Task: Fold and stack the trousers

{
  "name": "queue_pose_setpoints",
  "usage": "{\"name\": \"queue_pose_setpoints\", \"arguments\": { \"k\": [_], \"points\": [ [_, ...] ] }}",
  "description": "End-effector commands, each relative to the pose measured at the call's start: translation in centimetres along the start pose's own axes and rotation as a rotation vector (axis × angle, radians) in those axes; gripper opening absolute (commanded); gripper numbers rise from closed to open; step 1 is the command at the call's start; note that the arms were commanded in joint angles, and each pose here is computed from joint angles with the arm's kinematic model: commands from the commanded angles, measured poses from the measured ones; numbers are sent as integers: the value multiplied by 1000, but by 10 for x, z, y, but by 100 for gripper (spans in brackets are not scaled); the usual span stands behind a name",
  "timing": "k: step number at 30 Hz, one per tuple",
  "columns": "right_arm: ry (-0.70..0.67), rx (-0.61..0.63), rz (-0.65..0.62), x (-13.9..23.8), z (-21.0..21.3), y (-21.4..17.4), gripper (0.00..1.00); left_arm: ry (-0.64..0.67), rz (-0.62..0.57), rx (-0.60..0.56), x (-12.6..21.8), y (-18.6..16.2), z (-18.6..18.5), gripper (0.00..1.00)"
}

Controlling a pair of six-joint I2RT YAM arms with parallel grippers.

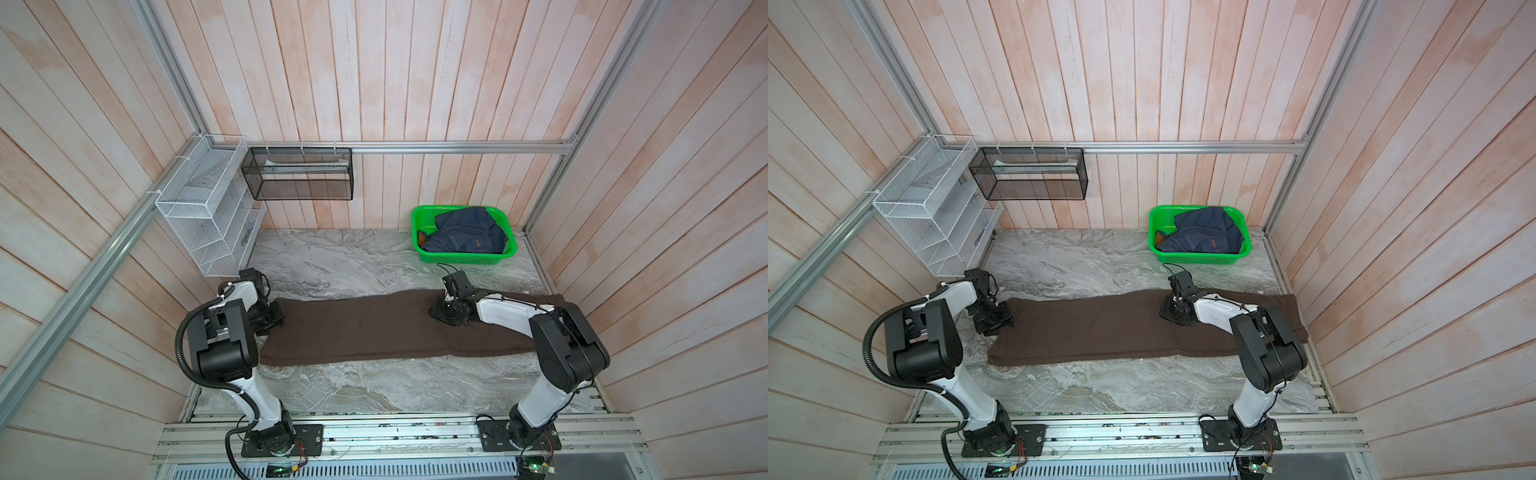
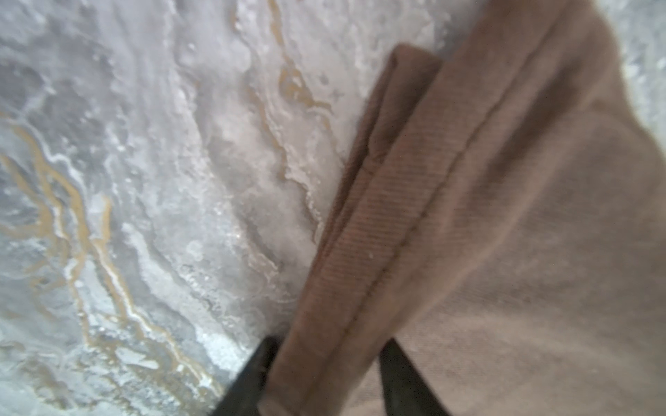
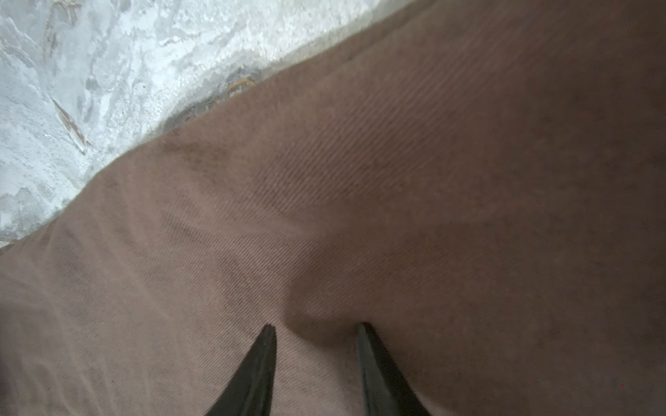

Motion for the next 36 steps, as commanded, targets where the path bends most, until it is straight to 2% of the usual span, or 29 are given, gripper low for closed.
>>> {"name": "queue_pose_setpoints", "arguments": {
  "k": [1, 4, 8, 11, 21, 25, 30, 36],
  "points": [
    [-106, -17, 94, -19, -24, -19, 40, -39, 24, -1, -5, -8, -3, 39],
    [-108, -12, 100, -20, -22, -20, 40, -18, -11, -5, 9, -4, -2, 28],
    [-105, -6, 104, -20, -18, -20, 40, 15, -56, -8, 23, 1, 0, 9],
    [-103, -6, 104, -20, -16, -20, 40, 19, -67, -9, 28, 1, 1, 0],
    [-95, 16, 123, -22, -2, -27, 40, 48, -163, -8, 70, 4, -1, 0],
    [-91, 19, 122, -22, 3, -28, 40, 14, -199, -40, 90, 4, -17, 0],
    [-87, 23, 123, -23, 8, -31, 40, -27, -183, -96, 99, -4, -49, 0],
    [-71, 44, 146, -28, 21, -38, 40, 29, -201, -63, 111, -4, -44, 0]
  ]
}}
Point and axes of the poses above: each gripper's point midway between its finger pads, its own x axis back along the fingers, its own z axis along the line the jaws close on, y = z × x, the point moved 6 cm from there along x, back along the fingers, and after that the axes turned 5 degrees about -x, right-handed, at the moved point
